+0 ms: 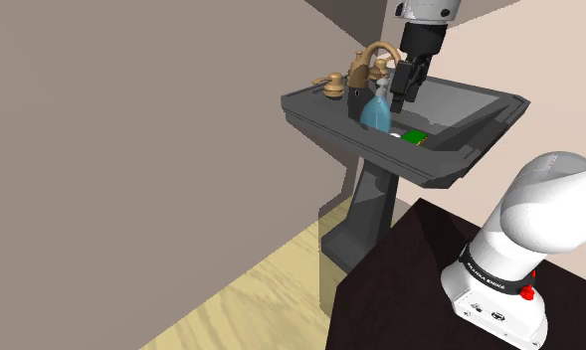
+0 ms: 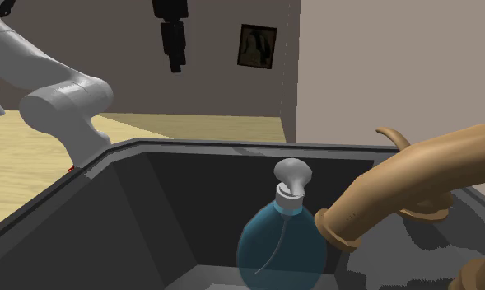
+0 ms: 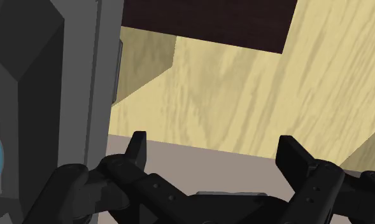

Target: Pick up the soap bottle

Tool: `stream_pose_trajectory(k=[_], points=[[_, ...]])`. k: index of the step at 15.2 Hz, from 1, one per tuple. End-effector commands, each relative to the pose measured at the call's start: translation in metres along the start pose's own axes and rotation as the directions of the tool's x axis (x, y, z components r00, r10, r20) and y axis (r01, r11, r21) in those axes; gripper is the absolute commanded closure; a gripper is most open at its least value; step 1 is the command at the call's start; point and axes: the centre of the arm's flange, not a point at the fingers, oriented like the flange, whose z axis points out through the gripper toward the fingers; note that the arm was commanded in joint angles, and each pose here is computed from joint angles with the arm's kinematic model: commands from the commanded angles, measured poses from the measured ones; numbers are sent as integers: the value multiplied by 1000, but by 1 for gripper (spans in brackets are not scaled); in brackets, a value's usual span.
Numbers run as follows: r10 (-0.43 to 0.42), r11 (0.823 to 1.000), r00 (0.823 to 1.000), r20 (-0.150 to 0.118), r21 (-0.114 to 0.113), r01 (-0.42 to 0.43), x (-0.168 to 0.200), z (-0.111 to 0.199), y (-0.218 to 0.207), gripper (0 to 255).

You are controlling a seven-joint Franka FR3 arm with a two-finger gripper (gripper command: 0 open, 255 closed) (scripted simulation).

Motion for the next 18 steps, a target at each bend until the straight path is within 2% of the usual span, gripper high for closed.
stream_pose_trajectory(k=[1,9,18], points=[[0,1000,1000,0,0,0,0,0,0,0],[15,1000,996,-91,10,-14,26,32,94,0],[33,999,981,-192,23,-30,58,66,199,0]])
